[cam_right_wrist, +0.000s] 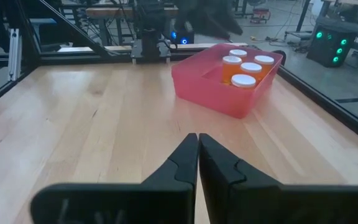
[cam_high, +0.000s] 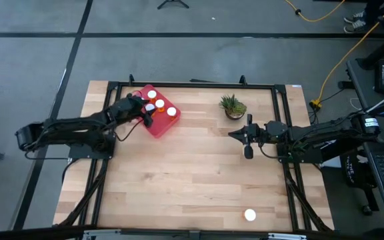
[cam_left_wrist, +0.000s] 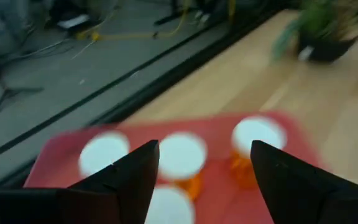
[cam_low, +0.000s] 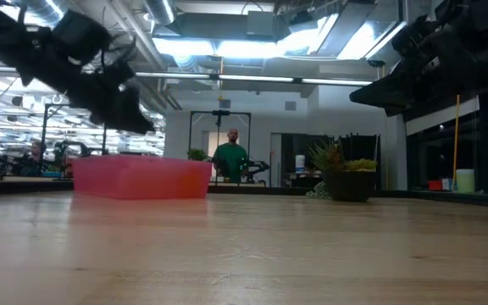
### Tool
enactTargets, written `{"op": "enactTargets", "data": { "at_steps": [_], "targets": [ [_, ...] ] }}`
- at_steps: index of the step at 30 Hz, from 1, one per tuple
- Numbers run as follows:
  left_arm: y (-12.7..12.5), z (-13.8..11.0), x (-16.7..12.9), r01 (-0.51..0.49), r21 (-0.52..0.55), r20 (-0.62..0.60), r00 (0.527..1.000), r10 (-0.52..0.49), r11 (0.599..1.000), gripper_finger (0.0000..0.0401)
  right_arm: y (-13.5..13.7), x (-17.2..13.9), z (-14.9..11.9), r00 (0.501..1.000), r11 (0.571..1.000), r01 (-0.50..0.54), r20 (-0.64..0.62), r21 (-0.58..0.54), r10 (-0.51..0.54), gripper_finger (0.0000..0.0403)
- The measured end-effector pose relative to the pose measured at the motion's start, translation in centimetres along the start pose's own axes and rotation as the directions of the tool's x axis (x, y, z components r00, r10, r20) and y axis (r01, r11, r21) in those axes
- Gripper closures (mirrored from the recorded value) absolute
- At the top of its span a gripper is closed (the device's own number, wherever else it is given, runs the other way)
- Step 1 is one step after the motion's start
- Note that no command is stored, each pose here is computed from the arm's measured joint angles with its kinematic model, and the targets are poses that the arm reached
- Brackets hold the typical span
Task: Pick and place pill bottles into a basket
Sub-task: Put the orange pill bottle into the red container
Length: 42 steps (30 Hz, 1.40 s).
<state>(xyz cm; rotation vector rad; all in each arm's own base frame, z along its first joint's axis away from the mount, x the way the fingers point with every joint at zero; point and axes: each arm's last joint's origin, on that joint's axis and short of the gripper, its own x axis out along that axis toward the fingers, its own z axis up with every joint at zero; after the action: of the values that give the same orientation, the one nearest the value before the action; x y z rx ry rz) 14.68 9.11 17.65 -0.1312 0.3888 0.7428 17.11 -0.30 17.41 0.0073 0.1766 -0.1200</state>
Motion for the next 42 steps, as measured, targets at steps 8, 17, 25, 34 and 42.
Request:
{"op": "enactTargets", "data": {
  "at_steps": [8, 17, 25, 34, 42],
  "targets": [
    [-1.9, 4.2, -2.1, 0.282, 0.129, 0.079, 0.953, -0.294, 0.951, 0.0216, 0.0, 0.0, 0.0, 1.000, 0.999, 0.001, 0.000, -0.049, -0.001, 0.0384],
    [-4.7, 4.9, -3.5, 0.435, 0.279, 0.063, 0.881, -0.468, 0.856, 0.0324, 0.0, 0.0, 0.0, 1.000, 0.998, 0.001, 0.001, -0.055, -0.001, 0.0384],
    [-7.1, 3.8, -4.9, 0.600, 0.308, -0.034, 0.782, -0.622, 0.738, 0.0397, 0.0, 0.0, 0.0, 1.000, 1.000, 0.000, -0.004, -0.029, 0.000, 0.0384],
    [-10.1, 3.6, -6.5, 0.755, 0.328, -0.026, 0.608, -0.793, 0.568, 0.0398, 0.4, -0.3, 0.3, 0.982, 0.998, -0.067, -0.178, 0.017, 0.069, 0.0391],
    [-13.0, 3.2, -6.5, 0.799, 0.350, 0.006, 0.521, -0.854, 0.489, 0.0398, 2.5, -2.0, 3.4, 0.923, 0.968, -0.250, -0.300, 0.006, 0.241, 0.0400]
  ]
}}
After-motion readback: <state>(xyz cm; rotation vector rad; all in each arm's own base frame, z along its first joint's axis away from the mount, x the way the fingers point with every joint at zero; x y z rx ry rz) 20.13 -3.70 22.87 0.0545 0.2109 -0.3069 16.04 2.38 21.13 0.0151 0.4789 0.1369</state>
